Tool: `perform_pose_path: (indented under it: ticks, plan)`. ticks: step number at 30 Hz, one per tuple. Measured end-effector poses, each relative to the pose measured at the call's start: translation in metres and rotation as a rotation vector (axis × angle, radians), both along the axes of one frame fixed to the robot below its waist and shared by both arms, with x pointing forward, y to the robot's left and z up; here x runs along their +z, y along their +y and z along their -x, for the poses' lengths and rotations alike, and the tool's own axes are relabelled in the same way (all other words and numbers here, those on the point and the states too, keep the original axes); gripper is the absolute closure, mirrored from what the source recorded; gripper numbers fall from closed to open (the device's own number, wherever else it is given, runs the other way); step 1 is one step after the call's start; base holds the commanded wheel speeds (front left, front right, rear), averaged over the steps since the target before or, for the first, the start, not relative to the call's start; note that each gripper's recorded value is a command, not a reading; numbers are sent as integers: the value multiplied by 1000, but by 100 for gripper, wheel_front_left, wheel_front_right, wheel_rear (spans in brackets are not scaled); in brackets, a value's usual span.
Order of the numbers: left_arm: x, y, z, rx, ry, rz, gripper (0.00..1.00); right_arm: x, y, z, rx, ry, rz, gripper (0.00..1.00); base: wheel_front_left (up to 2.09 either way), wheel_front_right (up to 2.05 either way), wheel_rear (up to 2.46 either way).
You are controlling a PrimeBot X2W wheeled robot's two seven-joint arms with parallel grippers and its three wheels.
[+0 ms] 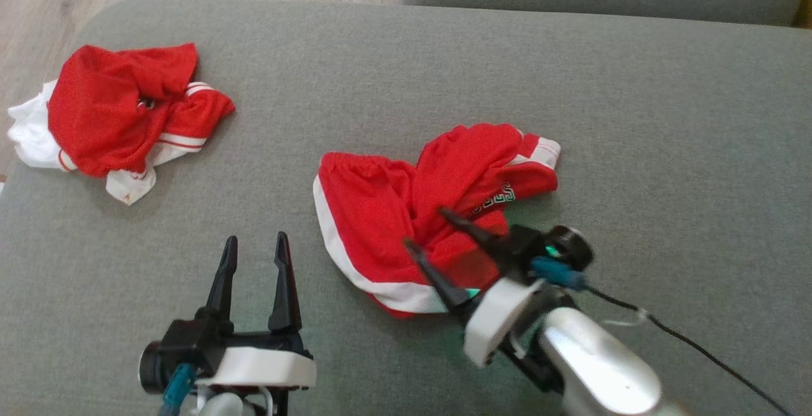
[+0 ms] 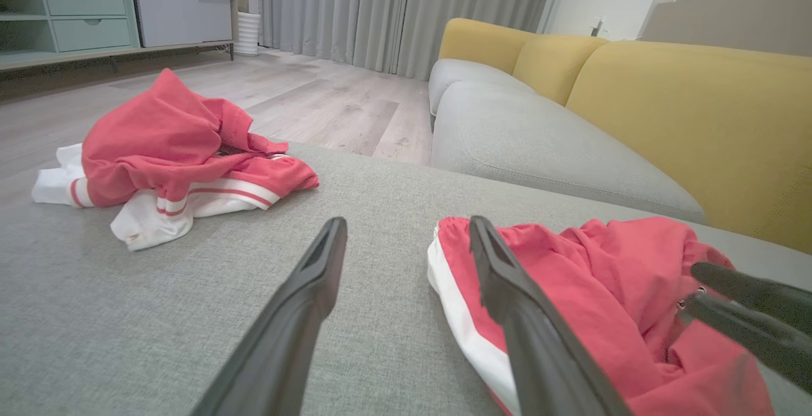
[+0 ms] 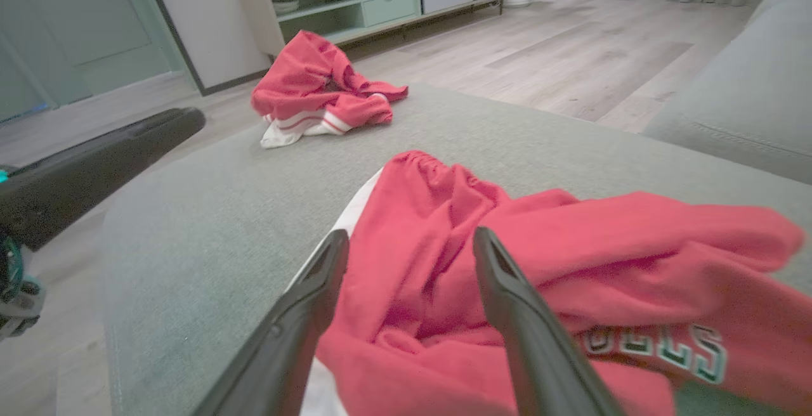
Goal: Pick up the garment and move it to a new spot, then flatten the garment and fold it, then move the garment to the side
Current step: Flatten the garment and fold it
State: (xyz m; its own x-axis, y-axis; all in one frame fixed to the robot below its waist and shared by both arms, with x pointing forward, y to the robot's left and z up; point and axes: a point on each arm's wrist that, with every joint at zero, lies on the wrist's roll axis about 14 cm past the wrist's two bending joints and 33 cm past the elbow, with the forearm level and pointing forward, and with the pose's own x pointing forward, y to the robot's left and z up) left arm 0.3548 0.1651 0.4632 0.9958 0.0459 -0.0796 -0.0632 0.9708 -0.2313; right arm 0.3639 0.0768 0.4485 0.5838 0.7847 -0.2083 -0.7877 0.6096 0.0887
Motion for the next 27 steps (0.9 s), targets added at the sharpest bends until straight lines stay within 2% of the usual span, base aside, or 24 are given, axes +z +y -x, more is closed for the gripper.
perform_pose_path:
  ticks: [4,8,19,20,21,22,23,27]
  plan:
    - [3,-4,-1,-12,-11,1,0,2,-36,-17,-151,1,-21,0,0,0,0]
    - [5,-5,-1,-18,-16,-5,0,-12,-66,-22,-249,40,25,0,0,0,0]
    - [-4,-1,3,-4,14,-8,0,-66,-64,-7,-216,249,143,0,0,0,0]
    - [-5,0,4,-1,19,-8,0,-67,-60,-7,-205,257,143,5,0,0,0]
    - [-6,1,4,2,22,-9,0,-69,-57,-7,-195,266,142,56,0,0,0]
    - [-7,2,4,6,26,-10,0,-69,-54,-7,-187,271,139,73,0,0,0]
    - [-8,2,5,8,28,-10,0,-69,-52,-8,-181,274,135,100,0,0,0]
    - [-10,2,4,7,33,-10,0,-62,-55,-20,-209,248,103,100,0,0,0]
